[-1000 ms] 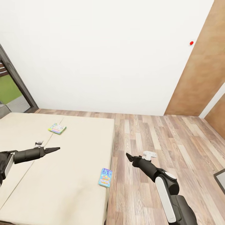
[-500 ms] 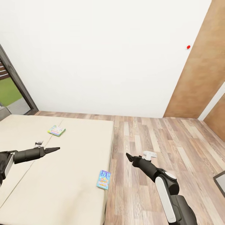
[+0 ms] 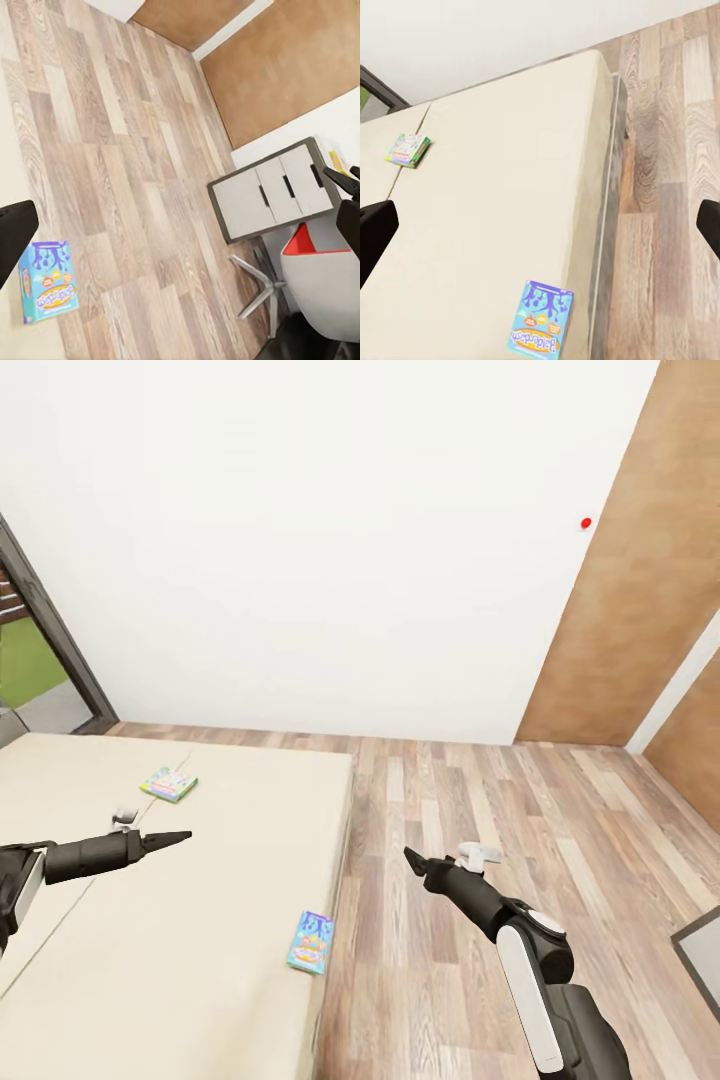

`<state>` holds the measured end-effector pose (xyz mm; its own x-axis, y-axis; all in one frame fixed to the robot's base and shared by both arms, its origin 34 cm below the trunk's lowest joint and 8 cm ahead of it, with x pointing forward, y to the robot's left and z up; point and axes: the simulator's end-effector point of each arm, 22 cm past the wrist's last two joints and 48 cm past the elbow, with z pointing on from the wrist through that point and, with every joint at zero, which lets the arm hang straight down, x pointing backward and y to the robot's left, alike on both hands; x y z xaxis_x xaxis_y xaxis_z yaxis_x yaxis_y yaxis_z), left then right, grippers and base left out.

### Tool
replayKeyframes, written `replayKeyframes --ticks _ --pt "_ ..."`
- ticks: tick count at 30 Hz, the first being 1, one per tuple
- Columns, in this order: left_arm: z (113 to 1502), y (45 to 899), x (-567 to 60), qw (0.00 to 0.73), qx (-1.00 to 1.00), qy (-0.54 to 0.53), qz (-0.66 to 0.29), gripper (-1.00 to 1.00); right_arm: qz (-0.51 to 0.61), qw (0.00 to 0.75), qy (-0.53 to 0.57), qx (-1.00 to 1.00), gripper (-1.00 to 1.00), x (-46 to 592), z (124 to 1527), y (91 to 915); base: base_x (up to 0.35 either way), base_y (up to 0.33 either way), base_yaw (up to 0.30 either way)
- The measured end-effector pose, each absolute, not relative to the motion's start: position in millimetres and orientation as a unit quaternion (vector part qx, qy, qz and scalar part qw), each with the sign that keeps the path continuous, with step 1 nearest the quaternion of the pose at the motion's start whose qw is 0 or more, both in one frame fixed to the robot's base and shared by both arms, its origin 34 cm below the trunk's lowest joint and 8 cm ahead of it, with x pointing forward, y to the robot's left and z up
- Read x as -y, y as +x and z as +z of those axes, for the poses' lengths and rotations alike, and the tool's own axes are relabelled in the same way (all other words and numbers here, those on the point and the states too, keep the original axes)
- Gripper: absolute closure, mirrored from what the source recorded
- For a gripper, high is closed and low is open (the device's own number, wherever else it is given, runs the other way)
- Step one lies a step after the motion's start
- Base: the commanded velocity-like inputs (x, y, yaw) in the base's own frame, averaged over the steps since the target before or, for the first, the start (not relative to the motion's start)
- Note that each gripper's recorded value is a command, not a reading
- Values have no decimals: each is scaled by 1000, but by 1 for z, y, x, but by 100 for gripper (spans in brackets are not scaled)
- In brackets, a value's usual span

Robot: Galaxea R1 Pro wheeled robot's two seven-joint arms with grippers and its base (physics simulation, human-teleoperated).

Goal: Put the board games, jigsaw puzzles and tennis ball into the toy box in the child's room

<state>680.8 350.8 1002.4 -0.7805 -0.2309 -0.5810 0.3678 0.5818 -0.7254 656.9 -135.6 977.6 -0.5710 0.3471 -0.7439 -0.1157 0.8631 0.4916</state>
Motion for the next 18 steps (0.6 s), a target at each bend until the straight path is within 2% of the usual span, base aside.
replayKeyframes --ticks 8,18 --pt "1010 681 -351 335 -824 46 -455 -100 253 463 61 -847 -100 132 985 657 0 -24 90" --pt "1019 681 -351 342 -821 49 -454 -100 254 470 52 -844 -100 126 994 656 0 -143 141"
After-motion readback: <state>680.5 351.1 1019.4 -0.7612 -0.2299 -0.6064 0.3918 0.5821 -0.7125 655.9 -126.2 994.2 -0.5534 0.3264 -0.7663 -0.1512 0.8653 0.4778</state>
